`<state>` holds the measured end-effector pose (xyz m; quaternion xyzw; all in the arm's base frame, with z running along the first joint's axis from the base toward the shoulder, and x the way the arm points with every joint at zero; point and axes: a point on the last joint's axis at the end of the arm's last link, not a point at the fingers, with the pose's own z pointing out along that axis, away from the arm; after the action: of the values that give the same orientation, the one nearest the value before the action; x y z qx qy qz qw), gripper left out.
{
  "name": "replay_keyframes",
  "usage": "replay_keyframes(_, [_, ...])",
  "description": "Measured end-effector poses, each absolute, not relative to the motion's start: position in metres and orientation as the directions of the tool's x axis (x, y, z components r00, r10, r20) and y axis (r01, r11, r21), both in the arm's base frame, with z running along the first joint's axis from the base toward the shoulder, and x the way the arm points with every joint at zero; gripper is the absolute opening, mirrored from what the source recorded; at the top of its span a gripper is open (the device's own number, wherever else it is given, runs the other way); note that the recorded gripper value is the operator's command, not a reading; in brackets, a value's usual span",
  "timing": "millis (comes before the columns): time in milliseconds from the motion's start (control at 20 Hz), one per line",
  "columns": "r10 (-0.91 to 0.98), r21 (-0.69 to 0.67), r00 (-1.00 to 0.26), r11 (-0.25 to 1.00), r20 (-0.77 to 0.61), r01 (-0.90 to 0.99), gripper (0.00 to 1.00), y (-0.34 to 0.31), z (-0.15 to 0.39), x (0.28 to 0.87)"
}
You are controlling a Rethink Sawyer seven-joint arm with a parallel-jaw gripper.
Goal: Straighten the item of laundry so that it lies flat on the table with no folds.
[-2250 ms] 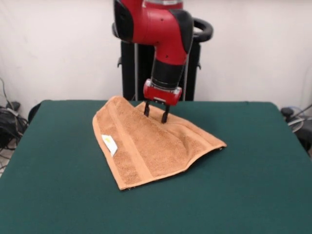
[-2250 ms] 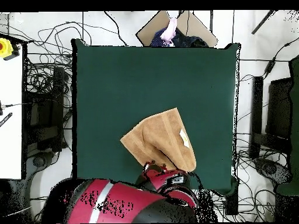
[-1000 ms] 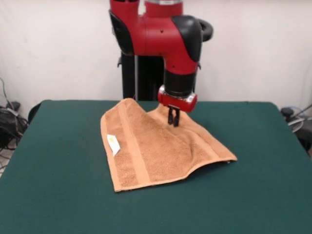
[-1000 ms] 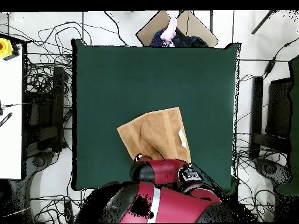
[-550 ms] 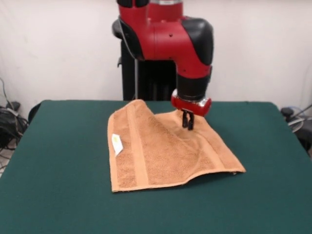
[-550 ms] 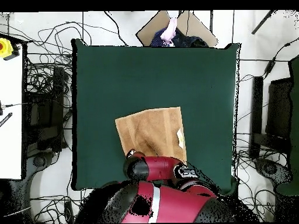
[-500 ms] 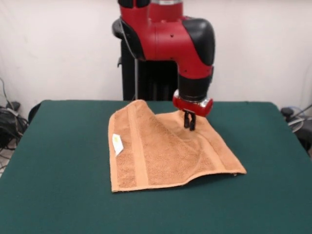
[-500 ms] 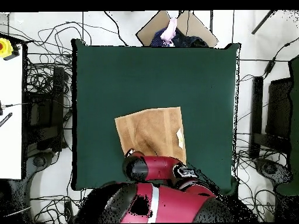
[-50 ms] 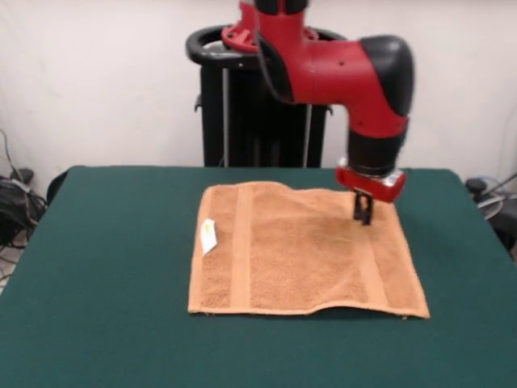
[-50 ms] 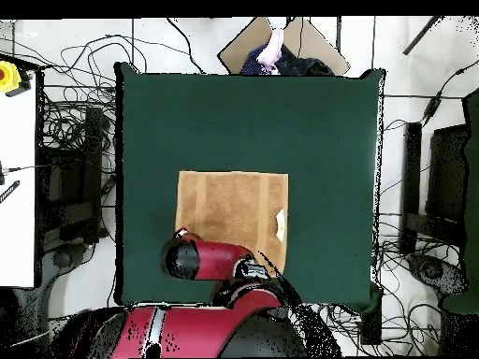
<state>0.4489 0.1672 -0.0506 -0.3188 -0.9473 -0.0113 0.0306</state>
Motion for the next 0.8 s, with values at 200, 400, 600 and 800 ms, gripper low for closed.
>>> replay_keyframes(200, [0.600,0.002,-0.798,0.799,0.051,0.601,0.00,0.216,-0.050,0.456])
replay_keyframes(400, [0.597,-0.015,-0.802,0.802,0.030,0.597,0.00,0.245,-0.052,0.461])
replay_keyframes(600, [0.593,-0.047,-0.805,0.804,0.007,0.592,0.00,0.247,-0.051,0.462])
replay_keyframes(800, [0.585,-0.064,-0.811,0.809,-0.009,0.584,0.00,0.244,-0.050,0.461])
